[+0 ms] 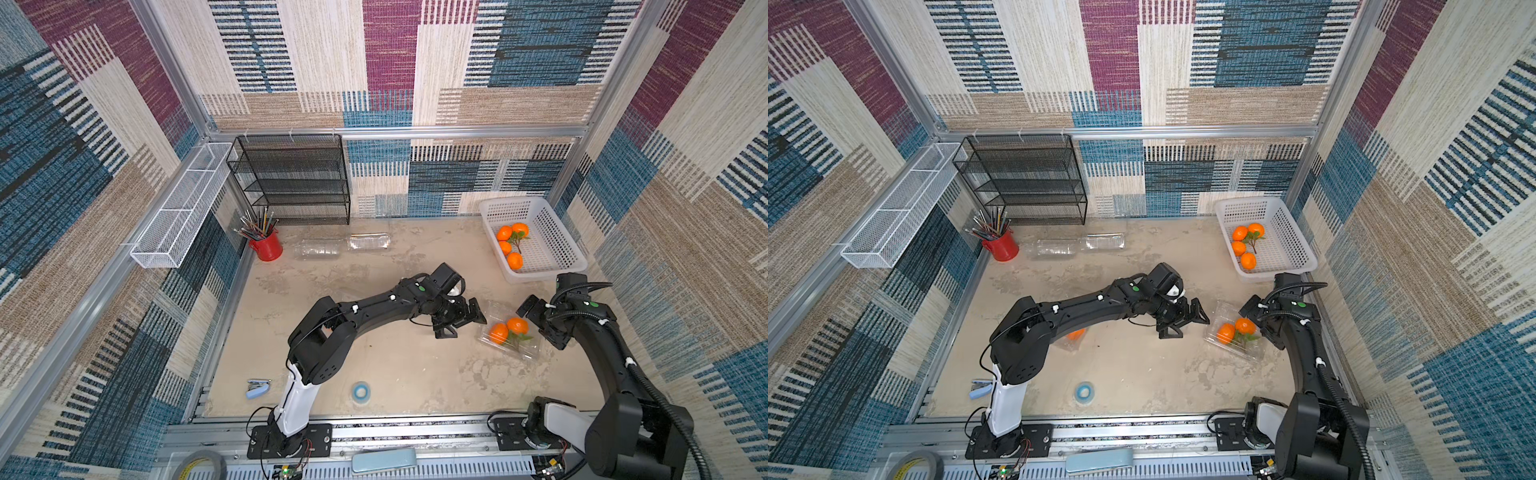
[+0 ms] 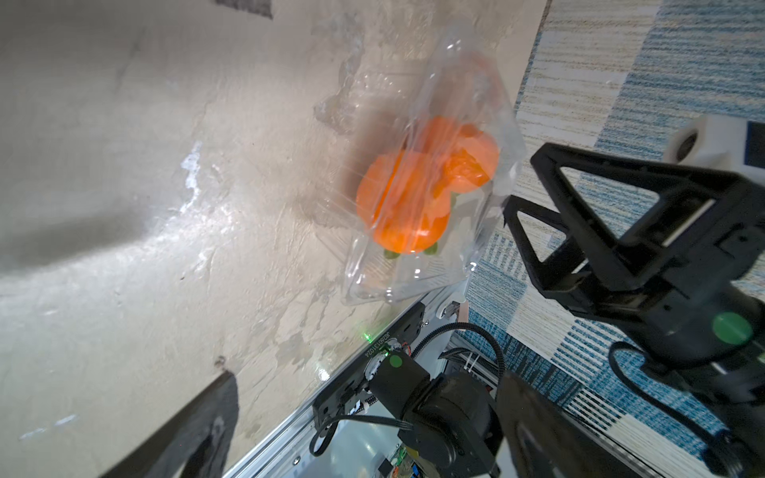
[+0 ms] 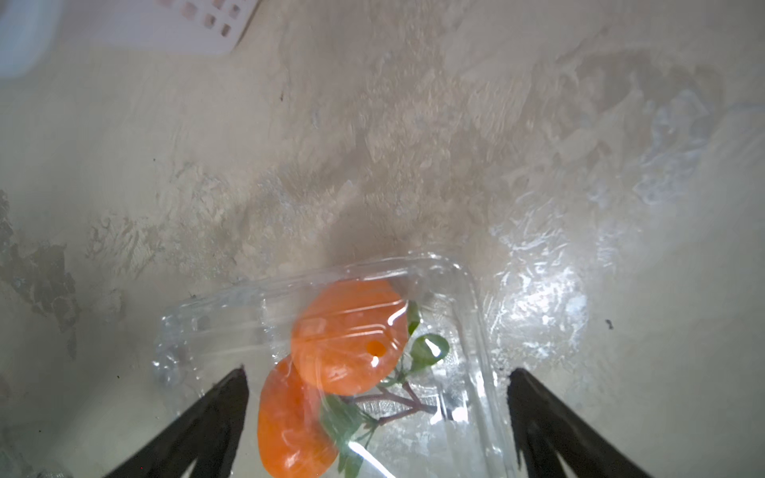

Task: Take oranges out of containers
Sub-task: Move the packing box to the center of the board.

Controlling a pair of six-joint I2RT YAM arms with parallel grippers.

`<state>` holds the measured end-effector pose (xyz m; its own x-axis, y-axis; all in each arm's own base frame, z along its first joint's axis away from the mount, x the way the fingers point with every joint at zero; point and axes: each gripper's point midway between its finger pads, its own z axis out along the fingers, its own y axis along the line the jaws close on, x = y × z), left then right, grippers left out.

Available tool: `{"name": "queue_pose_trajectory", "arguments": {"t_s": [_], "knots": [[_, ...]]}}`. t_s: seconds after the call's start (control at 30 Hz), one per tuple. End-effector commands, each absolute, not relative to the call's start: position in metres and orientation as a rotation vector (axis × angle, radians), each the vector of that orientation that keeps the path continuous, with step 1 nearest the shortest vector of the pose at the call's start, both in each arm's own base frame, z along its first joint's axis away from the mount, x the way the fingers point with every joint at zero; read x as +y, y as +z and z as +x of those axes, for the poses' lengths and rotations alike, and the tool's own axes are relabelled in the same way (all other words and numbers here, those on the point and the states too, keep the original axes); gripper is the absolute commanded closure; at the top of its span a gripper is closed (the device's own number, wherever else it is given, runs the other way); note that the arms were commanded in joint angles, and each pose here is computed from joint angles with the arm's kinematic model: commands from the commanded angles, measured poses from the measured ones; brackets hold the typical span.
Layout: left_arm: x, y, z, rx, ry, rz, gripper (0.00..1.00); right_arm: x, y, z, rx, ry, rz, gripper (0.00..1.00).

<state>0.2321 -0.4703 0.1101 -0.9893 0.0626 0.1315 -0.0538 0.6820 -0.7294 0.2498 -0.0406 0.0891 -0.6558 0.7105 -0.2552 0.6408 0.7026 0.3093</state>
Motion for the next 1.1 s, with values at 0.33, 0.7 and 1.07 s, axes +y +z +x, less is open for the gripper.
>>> {"name": "queue_pose_trajectory", "arguments": {"t_s": [0.33,0.7,1.07], "knots": [[-0.407,0.132,0.261,-2.749,1.24,0.225,0.01,0.068,0.083,0.274,2.54,0.762,0.971,0.02],[-0.321,0.127,0.305,-2.812,1.195,0.553,0.01,0.198,0.113,0.325,2.669,1.093,0.767,0.02],[-0.314,0.145,0.33,-2.733,1.343,0.481,0.01,0.157,0.116,0.389,2.788,0.552,0.373,0.02]]}}
